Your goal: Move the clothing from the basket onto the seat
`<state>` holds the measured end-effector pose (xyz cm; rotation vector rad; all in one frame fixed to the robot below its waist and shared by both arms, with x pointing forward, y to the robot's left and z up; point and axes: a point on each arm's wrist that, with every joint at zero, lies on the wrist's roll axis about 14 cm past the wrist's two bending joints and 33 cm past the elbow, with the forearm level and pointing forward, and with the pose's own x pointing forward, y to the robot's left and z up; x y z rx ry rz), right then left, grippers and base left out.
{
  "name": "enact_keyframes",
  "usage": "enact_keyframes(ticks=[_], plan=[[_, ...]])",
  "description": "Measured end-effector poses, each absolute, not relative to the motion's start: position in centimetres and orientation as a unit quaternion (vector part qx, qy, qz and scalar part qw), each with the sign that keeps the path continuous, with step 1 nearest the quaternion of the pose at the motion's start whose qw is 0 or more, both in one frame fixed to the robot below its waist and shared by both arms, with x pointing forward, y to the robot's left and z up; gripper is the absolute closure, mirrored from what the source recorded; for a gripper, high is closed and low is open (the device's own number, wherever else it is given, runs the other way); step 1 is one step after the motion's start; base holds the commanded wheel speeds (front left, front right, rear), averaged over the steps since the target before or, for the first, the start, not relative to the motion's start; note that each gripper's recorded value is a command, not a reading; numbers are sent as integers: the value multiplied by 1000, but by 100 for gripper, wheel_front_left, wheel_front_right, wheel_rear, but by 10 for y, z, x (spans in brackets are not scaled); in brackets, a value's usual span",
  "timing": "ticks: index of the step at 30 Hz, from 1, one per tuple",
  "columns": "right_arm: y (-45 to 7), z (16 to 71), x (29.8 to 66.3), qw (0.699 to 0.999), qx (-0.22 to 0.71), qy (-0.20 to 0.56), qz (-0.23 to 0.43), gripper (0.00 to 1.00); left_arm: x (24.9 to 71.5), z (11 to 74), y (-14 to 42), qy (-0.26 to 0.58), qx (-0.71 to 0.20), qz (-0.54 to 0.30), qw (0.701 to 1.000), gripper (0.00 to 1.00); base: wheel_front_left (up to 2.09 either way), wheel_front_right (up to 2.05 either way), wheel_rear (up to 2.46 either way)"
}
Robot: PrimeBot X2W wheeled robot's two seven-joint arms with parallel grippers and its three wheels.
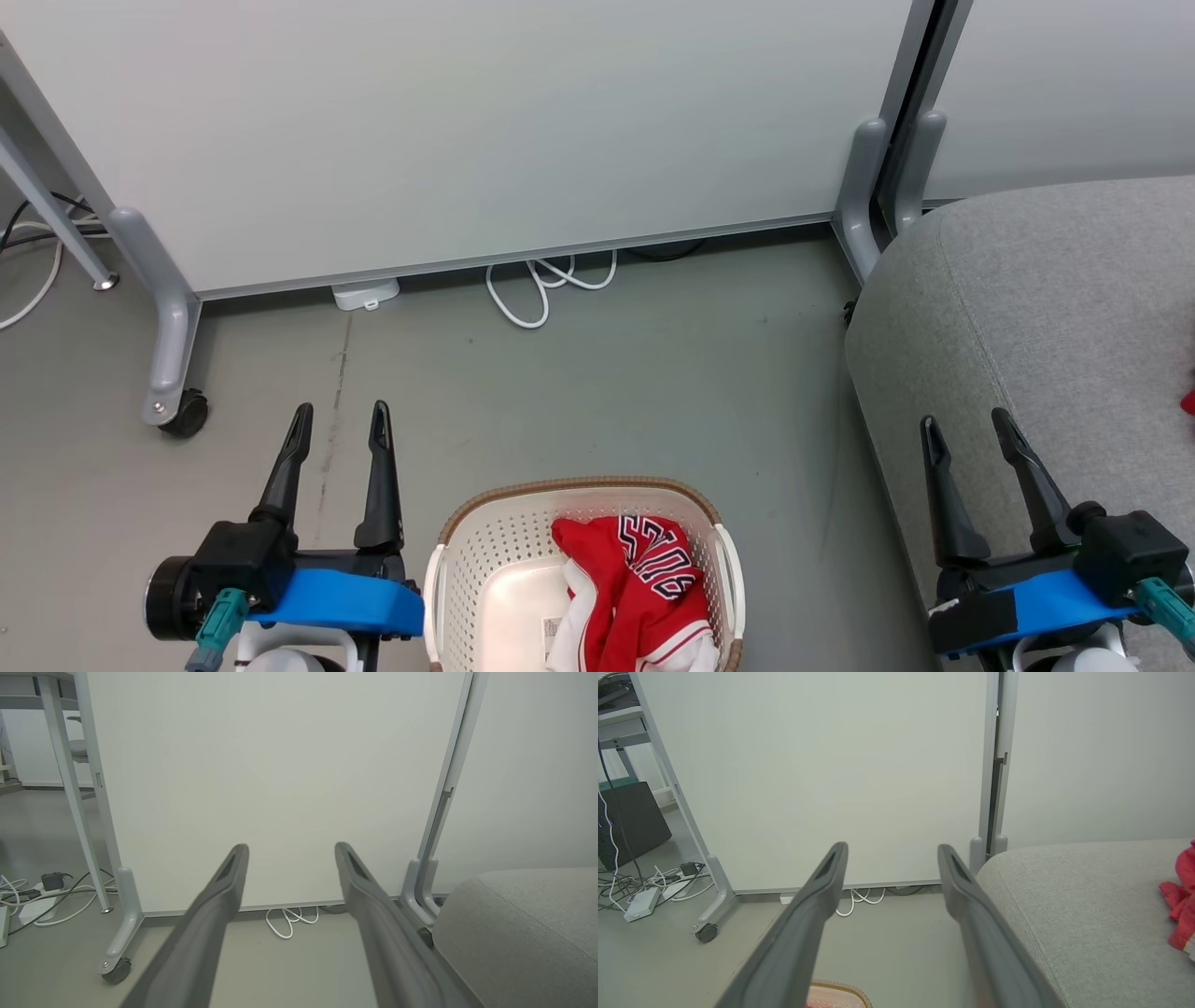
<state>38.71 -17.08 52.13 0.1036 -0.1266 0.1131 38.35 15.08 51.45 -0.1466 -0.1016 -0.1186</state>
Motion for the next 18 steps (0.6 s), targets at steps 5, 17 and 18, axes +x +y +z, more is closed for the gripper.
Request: enact_keyframes(ticks=[5, 17, 18], plan=[[-171, 519, 388, 995, 52, -60, 56, 0, 386, 514, 145, -49, -71, -69, 994, 0, 0, 0, 0], [-179, 516, 404, 996, 52, -59, 45, 0, 419, 499, 89, -25, -54, -161, 985, 0, 0, 0, 0], [-180, 516, 406, 996, 52, -59, 43, 0, 423, 497, 83, -20, -53, -171, 984, 0, 0, 0, 0]])
